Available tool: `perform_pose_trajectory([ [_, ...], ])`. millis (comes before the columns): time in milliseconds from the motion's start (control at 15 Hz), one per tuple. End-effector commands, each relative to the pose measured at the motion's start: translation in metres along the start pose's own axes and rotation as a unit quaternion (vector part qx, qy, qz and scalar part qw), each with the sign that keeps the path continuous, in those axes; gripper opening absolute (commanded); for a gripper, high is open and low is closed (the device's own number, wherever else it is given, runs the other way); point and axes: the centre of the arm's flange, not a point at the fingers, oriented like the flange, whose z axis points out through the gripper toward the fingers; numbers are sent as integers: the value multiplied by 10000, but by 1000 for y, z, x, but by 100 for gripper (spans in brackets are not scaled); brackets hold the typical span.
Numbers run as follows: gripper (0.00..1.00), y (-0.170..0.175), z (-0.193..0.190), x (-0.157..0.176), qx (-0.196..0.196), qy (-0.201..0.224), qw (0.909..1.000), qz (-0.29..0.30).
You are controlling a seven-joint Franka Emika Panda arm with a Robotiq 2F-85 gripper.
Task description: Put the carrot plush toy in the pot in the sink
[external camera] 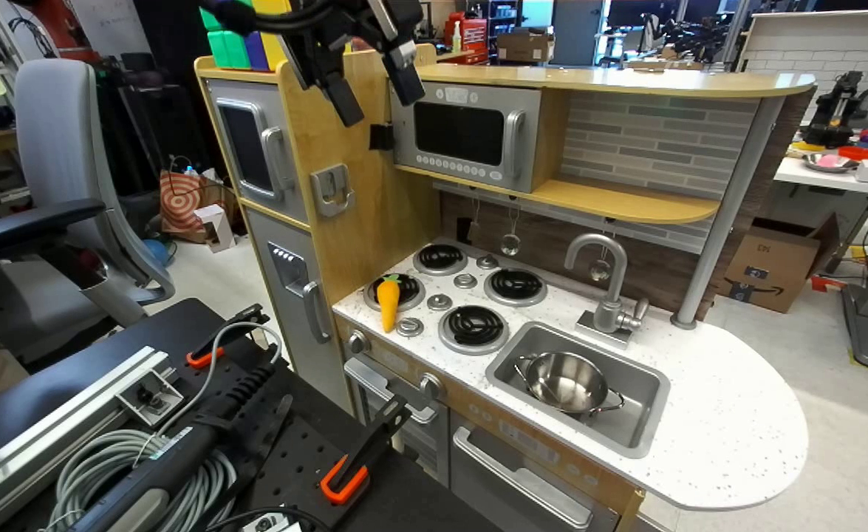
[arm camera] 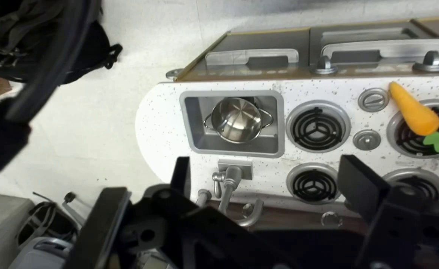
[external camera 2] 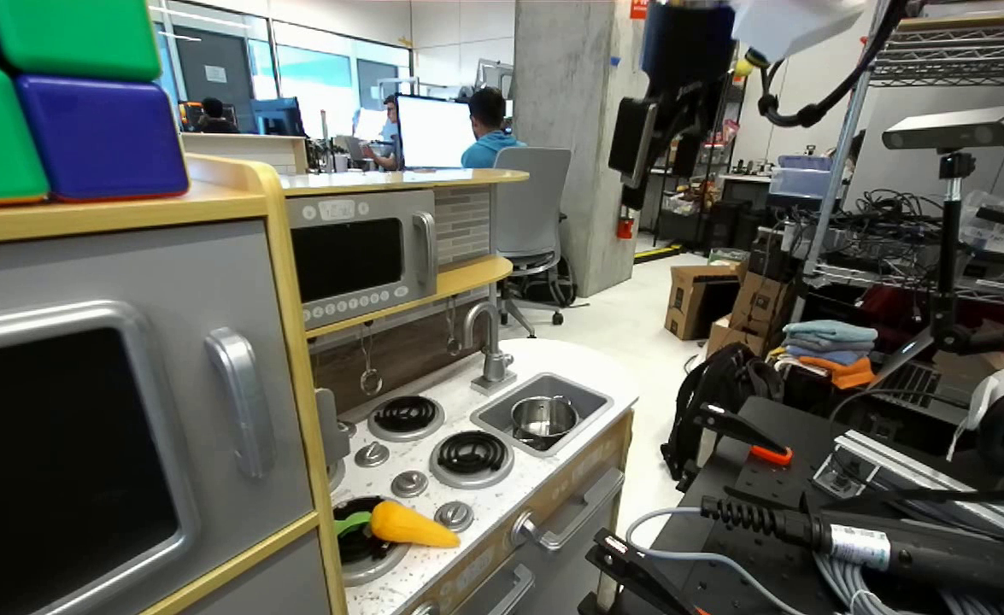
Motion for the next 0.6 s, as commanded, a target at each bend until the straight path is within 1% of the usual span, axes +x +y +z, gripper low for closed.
perform_pose_trajectory([
  [0, 100, 10, 4, 11, -384, 106, 9991, 137],
  [67, 100, -5, 9, -1, -182, 137, 9997, 120],
  [333, 100, 8, 6, 5, -252, 122, 9994, 208],
  [400, 100, 8, 5, 2, -60, 247, 9992, 300],
  [467, 100, 4, 6, -1, 185, 353, 9970, 663],
  [533, 100, 0, 10, -1, 291, 296, 9942, 989],
])
